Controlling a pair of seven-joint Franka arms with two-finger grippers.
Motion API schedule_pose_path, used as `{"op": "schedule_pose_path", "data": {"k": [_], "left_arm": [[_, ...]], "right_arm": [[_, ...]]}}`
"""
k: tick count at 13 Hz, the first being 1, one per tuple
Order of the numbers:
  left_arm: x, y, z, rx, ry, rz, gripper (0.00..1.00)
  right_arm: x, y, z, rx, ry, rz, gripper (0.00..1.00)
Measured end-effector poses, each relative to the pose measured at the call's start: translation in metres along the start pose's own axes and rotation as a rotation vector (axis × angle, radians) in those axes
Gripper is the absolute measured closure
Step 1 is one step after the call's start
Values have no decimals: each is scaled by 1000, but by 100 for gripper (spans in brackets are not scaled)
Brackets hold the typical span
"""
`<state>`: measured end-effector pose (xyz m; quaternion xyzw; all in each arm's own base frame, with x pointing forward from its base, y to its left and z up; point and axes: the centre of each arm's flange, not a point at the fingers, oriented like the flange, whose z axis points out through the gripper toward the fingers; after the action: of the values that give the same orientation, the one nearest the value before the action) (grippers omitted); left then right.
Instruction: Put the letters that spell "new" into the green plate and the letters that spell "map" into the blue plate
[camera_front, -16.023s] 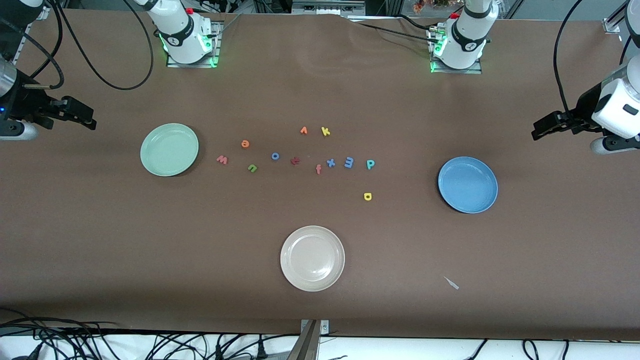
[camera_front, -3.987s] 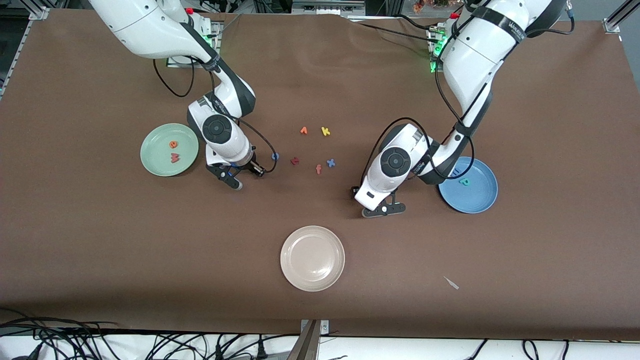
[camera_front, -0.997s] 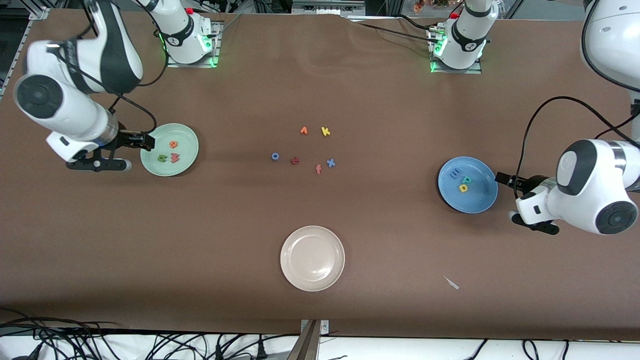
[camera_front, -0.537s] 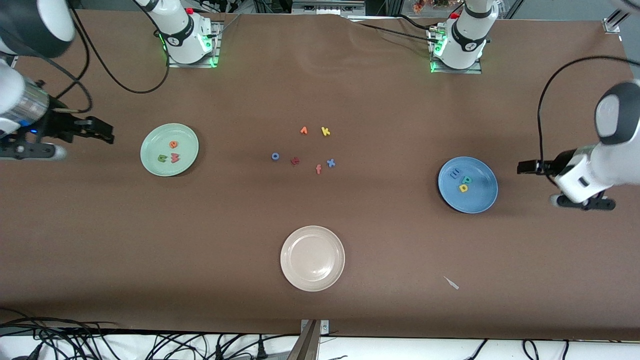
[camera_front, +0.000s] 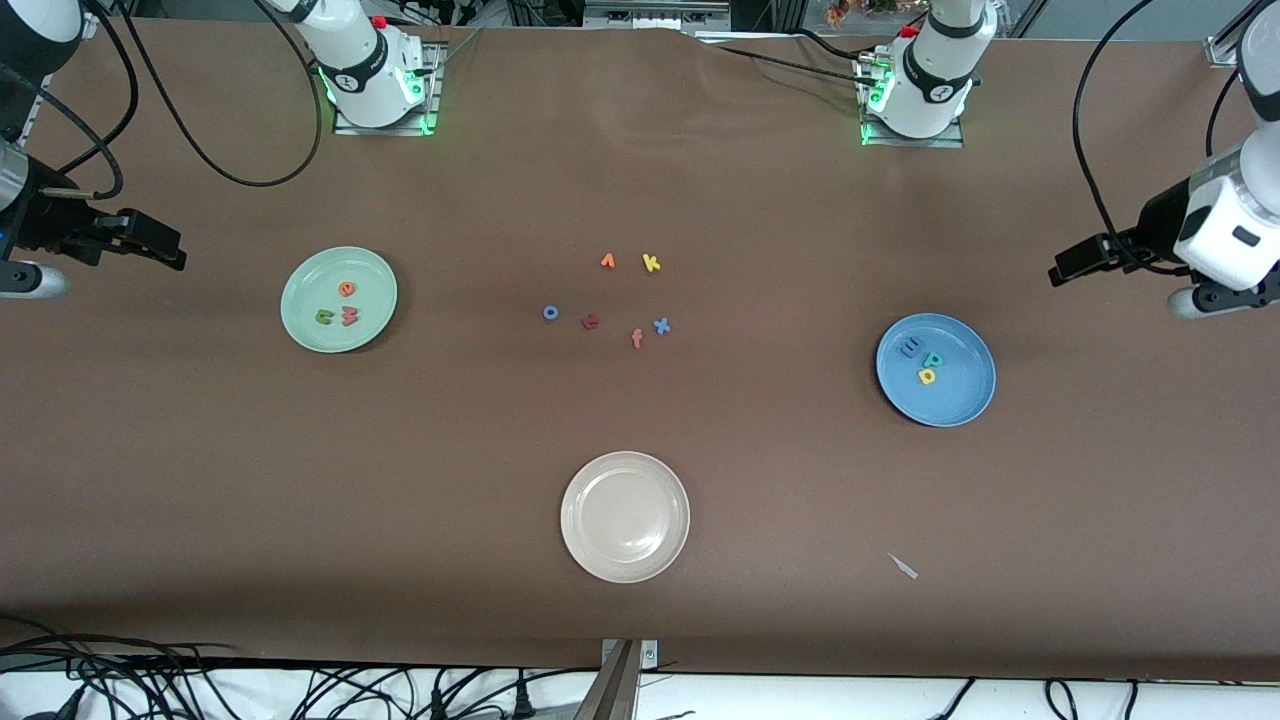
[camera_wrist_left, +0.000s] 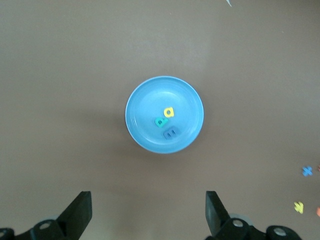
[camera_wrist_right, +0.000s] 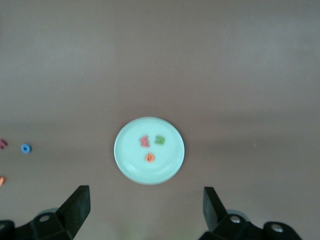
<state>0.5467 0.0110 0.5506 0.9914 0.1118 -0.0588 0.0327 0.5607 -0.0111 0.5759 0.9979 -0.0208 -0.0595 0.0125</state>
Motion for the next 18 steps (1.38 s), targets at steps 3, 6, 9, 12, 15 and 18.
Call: {"op": "schedule_pose_path", "data": {"k": [3,6,9,12,15,18], "left_arm": [[-10,2,-43,-1,7,7,0],[-8,1,-41,0,-5,21,0],[1,-8,-35,33,1,55,0],[3,-8,-35,40,10,67,0],[4,-8,-33,40,11,69,0],[5,-8,-33,39,14,70,0]], "right_arm": [[-17,1,-6,27,30,-26,0],[-11,5,-10,25,112,-103,0],[-11,2,-17,25,94,-107,0],[-11,4,-17,30,90,-37,0],[-11,5,-17,32,90,-16,0],[-11,5,-17,32,90,-14,0]]}}
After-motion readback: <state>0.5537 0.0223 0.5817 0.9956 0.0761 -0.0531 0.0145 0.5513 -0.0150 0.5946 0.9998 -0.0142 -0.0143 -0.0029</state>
